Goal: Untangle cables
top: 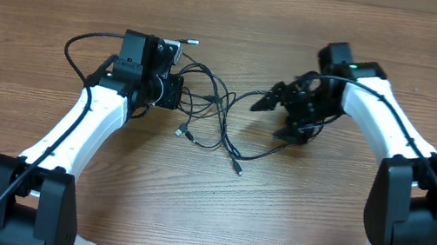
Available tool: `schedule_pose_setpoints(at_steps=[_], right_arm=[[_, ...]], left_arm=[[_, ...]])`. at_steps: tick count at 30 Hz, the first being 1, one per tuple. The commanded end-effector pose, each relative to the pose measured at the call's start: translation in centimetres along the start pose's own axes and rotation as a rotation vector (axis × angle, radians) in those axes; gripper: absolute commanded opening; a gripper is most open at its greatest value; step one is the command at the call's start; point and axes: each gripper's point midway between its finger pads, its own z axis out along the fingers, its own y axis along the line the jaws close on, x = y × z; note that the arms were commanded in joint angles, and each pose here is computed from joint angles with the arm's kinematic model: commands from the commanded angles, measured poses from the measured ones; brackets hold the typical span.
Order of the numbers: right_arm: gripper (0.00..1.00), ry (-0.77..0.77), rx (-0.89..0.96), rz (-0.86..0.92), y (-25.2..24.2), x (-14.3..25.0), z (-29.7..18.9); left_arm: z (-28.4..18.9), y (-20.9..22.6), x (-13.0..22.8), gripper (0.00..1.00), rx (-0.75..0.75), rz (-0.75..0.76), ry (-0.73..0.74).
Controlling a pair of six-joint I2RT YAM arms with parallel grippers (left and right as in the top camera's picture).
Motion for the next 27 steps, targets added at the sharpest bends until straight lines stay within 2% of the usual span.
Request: schedule_pose_setpoints(at_steps=[1, 16, 27], right_arm=[[0.82, 0.032, -0.025, 0.068, 1.8, 1.2, 1.2], [0.78, 0.047, -0.110, 0.111, 8.4, 3.8, 5.8], [0.72, 0.056, -0.156, 0.038, 10.9, 5.1, 7.1]], left_arm=[[0.3, -0.2, 0.3, 0.04, 0.013, 0.011, 0.007], [0.3, -0.2, 0.3, 0.04, 0.013, 0.008, 0.007], [0.3, -0.2, 0.3, 0.04, 0.013, 0.009, 0.004]])
